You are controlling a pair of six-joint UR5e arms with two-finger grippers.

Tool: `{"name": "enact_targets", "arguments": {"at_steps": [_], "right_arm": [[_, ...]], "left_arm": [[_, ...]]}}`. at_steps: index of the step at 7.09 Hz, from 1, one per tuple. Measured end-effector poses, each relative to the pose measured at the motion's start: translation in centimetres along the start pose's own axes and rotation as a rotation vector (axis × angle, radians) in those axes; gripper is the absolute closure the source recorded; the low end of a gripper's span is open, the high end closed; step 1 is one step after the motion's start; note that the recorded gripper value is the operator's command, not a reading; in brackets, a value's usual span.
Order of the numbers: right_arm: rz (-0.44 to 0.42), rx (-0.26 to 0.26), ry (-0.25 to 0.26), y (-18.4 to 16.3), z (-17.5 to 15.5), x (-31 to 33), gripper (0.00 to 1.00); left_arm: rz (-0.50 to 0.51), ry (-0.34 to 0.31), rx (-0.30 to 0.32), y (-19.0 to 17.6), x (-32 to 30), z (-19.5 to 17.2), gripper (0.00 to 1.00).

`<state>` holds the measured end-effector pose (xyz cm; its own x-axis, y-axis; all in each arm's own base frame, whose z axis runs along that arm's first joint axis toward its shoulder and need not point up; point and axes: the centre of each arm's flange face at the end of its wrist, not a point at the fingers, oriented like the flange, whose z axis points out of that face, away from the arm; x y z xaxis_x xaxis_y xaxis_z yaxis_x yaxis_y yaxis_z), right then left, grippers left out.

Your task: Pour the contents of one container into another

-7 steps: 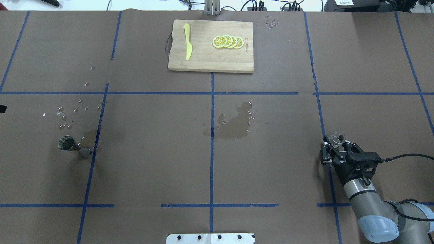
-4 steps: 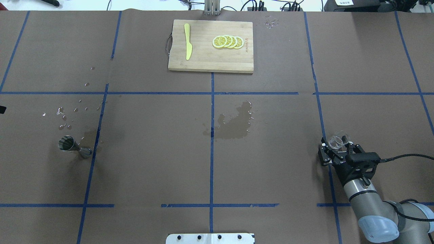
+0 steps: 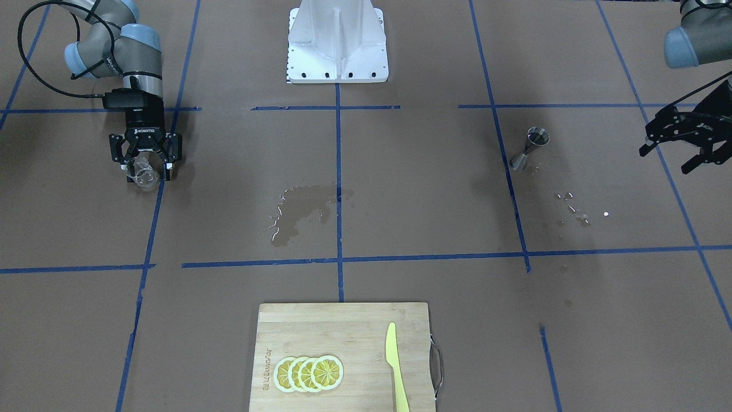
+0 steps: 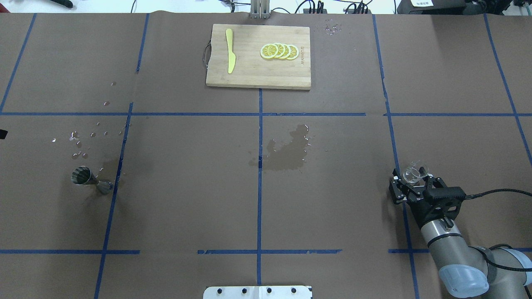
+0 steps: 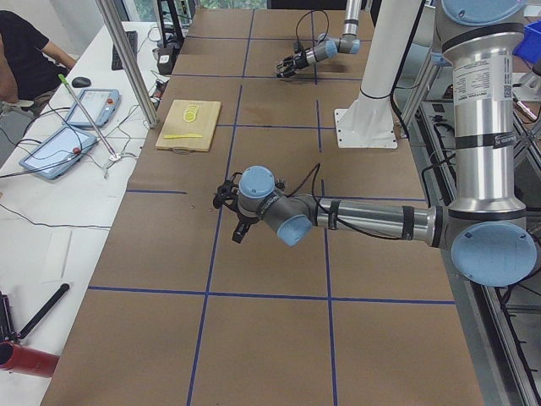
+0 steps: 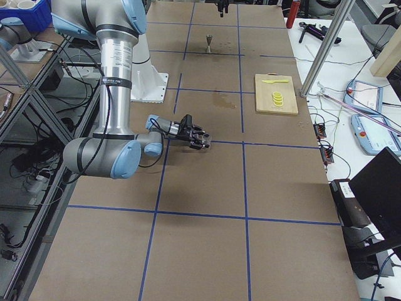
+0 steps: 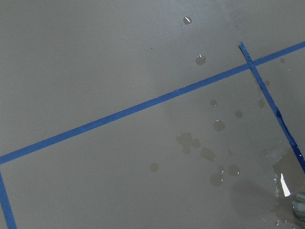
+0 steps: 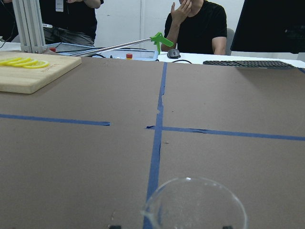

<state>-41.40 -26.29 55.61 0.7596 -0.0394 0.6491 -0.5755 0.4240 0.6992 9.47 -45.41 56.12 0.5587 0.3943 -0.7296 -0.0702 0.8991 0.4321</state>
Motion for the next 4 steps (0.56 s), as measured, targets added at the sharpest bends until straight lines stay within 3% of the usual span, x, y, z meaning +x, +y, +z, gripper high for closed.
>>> {"name": "enact_targets", "arguments": {"at_steps": [4], "right_arm": [[0.006, -0.002, -0.004, -0.08, -0.05, -0.25, 0.16]], "left_arm": [[0.002, 0.000, 0.004, -0.09, 0.18, -0.16, 0.00]]}}
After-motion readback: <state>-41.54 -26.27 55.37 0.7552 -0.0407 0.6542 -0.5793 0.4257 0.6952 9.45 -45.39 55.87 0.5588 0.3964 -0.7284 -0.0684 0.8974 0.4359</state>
